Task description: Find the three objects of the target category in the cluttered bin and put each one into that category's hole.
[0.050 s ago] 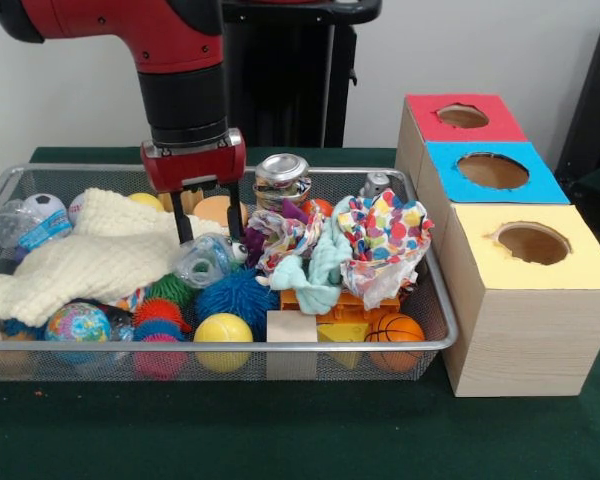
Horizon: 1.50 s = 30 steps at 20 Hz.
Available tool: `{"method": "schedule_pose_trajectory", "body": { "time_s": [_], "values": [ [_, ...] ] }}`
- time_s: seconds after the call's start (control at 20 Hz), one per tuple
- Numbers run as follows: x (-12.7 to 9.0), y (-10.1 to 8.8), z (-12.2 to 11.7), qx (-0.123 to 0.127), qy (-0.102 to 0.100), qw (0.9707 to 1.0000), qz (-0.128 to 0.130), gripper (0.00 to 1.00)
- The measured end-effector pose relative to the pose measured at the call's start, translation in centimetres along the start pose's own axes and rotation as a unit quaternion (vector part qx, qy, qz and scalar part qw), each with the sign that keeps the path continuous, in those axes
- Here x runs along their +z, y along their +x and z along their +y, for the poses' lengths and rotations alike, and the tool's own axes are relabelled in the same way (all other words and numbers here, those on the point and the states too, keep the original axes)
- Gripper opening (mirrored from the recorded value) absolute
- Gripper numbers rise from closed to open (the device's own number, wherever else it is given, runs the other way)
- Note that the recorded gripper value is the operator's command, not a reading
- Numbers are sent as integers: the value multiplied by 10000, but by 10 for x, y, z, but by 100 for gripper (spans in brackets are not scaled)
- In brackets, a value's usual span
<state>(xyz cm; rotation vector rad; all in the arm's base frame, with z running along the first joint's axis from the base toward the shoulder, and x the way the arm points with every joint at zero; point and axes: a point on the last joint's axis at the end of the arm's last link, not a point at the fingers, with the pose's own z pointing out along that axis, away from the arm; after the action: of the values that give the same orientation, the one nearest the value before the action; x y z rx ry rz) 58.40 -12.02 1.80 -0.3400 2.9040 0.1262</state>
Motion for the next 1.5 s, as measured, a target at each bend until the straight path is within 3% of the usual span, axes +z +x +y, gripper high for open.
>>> {"method": "schedule_pose_trajectory", "body": {
  "time_s": [0.65,1.0,1.5],
  "values": [
    [-1,-10,-14,20,129,9999,-86,100],
    [23,9,-20,-224,294,9992,-170,100],
    [48,24,-18,-321,426,9977,-416,100]
  ]
}}
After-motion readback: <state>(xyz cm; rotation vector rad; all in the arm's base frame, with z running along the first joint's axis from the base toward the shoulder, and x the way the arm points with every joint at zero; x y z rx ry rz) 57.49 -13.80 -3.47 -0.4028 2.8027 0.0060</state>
